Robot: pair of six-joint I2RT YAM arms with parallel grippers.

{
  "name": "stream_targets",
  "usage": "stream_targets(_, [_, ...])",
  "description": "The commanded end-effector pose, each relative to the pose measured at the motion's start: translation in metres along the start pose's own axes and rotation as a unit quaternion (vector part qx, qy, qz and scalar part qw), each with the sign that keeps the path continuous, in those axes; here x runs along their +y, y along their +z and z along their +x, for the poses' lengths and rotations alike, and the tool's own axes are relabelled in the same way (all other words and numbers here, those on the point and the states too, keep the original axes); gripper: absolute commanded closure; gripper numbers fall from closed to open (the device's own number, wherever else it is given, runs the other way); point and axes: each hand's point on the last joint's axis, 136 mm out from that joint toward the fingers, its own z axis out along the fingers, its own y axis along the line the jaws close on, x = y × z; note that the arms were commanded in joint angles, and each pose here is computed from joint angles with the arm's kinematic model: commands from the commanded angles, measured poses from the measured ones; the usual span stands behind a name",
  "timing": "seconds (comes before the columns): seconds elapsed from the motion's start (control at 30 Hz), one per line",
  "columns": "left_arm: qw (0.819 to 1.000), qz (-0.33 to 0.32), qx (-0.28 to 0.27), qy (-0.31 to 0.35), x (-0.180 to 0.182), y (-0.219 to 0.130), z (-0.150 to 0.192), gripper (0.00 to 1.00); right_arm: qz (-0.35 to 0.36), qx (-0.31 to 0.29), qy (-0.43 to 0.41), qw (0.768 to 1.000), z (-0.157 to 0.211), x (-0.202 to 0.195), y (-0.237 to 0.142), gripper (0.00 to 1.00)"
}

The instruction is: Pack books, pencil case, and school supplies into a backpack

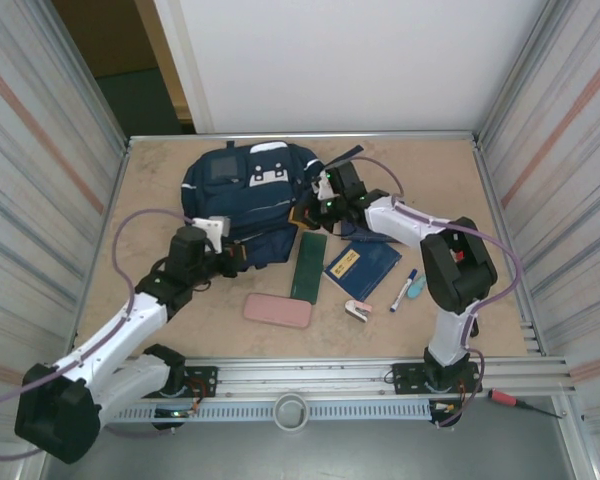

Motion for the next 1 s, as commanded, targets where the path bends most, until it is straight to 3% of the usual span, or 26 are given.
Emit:
stream_targets(0.0, [0.998,-0.049,-0.017,-0.043,0.032,-0.01,-0.001,1.0,0.013,-0.024,-0.049,0.998,-0.034,-0.002,-0.027,1.0])
stream_targets(0.13, [0.999,0.02,-0.001,-0.031,0.003,0.001,-0.005,1.0,-0.012,0.009,-0.056,0.998,-0.036,0.01,-0.01,1.0])
stream_targets(0.2, [0.999,0.046,0.008,-0.013,-0.016,0.006,-0.006,1.0,-0.013,0.02,-0.062,0.998,-0.038,0.014,-0.004,0.93])
stream_targets(0.27, [0.998,0.065,0.01,0.004,-0.035,0.007,-0.008,1.0,-0.001,0.019,-0.061,0.998,-0.043,0.009,-0.006,0.8])
stream_targets(0.33, [0.997,0.079,0.006,0.011,-0.05,0.005,-0.01,1.0,0.033,-0.007,-0.053,0.998,-0.051,-0.009,-0.023,0.57])
stream_targets(0.43, [0.995,0.094,0.0,0.023,-0.066,0.003,-0.011,1.0,0.077,-0.055,-0.035,0.995,-0.05,-0.033,-0.056,0.32])
stream_targets(0.5, [0.995,0.099,-0.001,0.03,-0.074,0.003,-0.01,1.0,0.084,-0.078,-0.033,0.993,-0.038,-0.033,-0.069,0.2])
stream_targets(0.6, [0.993,0.107,0.002,0.038,-0.082,0.007,-0.008,1.0,0.084,-0.074,-0.02,0.994,-0.008,-0.034,-0.058,0.12])
stream_targets(0.8, [0.991,0.12,0.013,0.061,-0.092,0.012,-0.004,1.0,0.069,-0.061,-0.026,0.995,0.01,-0.014,-0.014,0.12])
stream_targets(0.87, [0.991,0.117,0.015,0.067,-0.091,0.01,-0.003,1.0,0.075,-0.057,-0.033,0.995,0.008,-0.012,-0.006,0.24])
stream_targets(0.97, [0.992,0.103,0.009,0.073,-0.085,0.005,-0.002,1.0,0.101,-0.052,-0.054,0.992,0.002,-0.022,-0.004,0.58])
